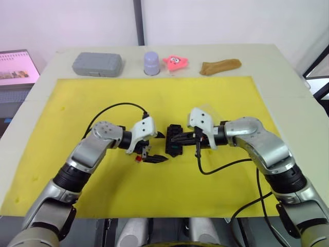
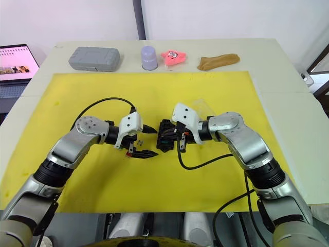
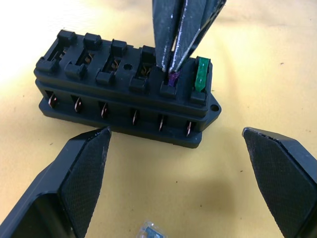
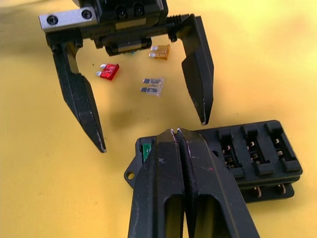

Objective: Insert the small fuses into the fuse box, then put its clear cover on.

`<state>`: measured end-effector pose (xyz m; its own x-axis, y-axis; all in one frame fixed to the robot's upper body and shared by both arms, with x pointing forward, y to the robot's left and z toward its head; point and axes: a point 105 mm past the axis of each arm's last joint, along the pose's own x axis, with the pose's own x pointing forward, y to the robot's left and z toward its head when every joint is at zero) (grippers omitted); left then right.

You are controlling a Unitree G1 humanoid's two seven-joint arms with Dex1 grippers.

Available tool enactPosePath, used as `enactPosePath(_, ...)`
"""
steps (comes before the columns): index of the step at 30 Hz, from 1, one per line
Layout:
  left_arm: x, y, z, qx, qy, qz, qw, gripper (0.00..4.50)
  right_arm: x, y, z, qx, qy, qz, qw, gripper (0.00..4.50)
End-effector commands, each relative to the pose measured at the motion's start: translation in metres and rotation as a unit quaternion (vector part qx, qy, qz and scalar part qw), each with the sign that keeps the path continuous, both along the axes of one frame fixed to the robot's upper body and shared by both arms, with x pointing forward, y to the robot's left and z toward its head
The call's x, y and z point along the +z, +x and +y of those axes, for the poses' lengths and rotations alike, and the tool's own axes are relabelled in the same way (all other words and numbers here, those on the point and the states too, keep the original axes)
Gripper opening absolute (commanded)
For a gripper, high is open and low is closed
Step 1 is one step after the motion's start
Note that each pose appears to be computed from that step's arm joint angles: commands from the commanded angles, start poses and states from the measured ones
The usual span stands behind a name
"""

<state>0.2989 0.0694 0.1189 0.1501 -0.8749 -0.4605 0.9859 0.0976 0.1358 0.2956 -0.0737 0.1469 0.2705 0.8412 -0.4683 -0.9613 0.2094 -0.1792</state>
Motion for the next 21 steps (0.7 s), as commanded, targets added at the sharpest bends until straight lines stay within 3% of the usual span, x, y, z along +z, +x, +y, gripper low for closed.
enactPosePath(1,0.010,0.003,0.003,0.000,0.000,-0.020,1.000,4.50,-0.014,-0.001,-0.005,0.003,-0.037,-0.007,0.999,0.07)
enactPosePath(10,0.018,0.009,0.016,0.017,0.000,-0.027,0.999,4.50,-0.039,0.001,-0.018,0.007,-0.088,-0.008,0.996,0.07)
enactPosePath(21,0.027,0.013,0.023,0.029,-0.005,-0.030,0.999,4.50,-0.045,0.003,-0.027,0.002,-0.102,-0.009,0.995,0.07)
